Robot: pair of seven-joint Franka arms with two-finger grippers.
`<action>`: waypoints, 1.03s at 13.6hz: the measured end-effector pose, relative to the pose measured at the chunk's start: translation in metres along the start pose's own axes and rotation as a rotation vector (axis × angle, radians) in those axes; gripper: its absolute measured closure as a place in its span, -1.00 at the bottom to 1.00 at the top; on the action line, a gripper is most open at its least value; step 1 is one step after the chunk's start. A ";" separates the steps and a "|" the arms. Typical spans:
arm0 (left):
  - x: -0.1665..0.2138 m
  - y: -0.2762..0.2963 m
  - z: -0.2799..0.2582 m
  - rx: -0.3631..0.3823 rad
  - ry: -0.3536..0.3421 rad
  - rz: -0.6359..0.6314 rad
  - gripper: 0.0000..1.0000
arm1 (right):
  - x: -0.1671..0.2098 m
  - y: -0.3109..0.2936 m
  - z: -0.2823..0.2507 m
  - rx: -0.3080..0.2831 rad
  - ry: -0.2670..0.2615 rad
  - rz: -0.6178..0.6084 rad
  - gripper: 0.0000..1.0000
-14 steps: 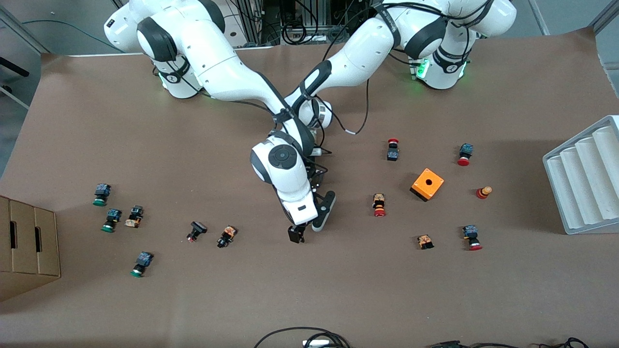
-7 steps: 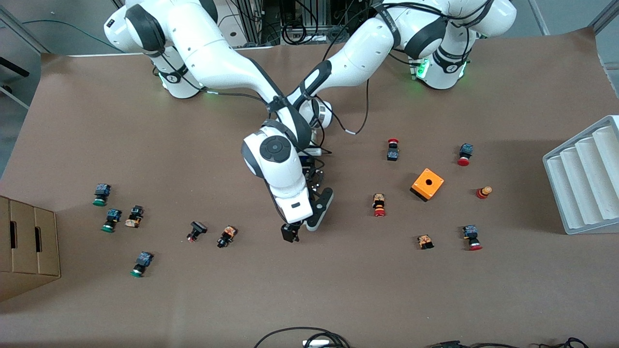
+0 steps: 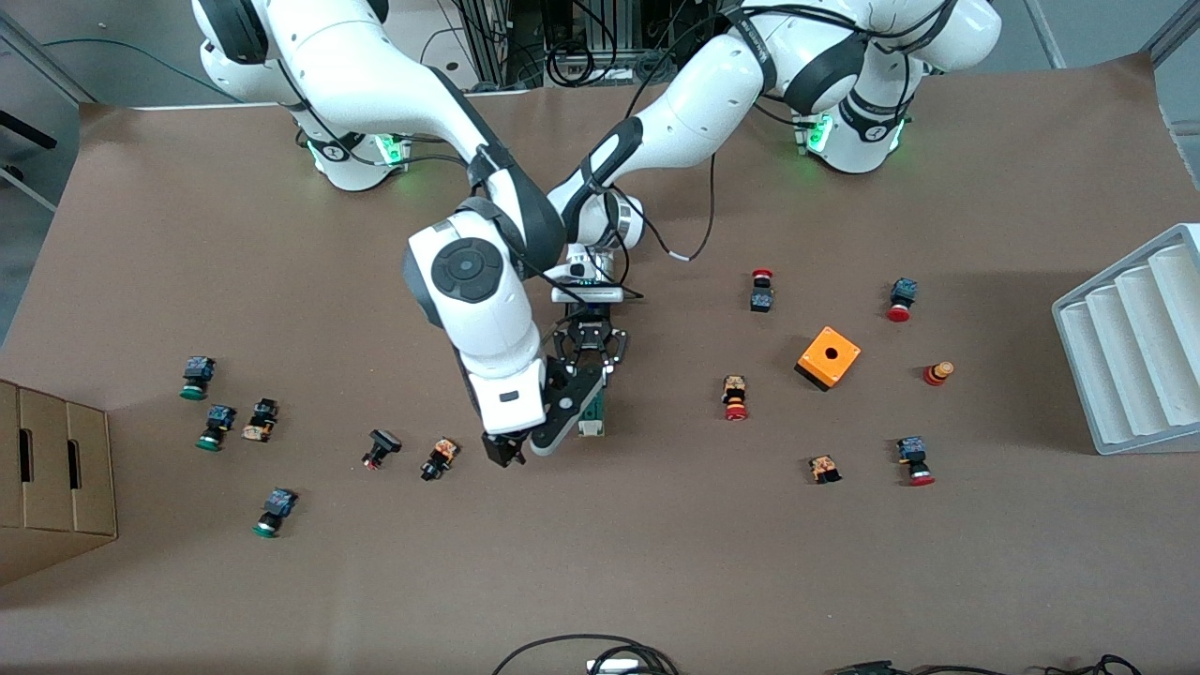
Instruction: Close load switch with both arms
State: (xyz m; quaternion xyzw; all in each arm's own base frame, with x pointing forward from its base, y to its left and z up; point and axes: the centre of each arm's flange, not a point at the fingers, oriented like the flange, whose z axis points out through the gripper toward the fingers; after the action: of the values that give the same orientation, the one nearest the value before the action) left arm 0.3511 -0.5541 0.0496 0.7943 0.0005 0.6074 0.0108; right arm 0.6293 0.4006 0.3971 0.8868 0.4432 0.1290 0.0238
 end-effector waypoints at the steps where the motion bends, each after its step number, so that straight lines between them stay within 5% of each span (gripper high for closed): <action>1: 0.000 0.000 0.000 0.000 0.000 0.000 -0.41 | -0.003 0.011 -0.005 0.010 0.009 0.032 -1.00; 4: 0.000 0.000 0.000 0.000 0.000 0.000 -0.98 | -0.018 0.042 -0.021 0.029 0.001 0.123 -1.00; 14: 0.002 0.001 0.000 -0.001 0.001 0.038 -1.00 | -0.070 0.121 -0.055 0.061 -0.056 0.319 -1.00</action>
State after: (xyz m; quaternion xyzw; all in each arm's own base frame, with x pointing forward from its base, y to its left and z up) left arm 0.3514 -0.5555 0.0512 0.7937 -0.0151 0.6081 -0.0004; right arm 0.6701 0.2678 0.4544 0.9495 0.2994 0.0927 -0.0115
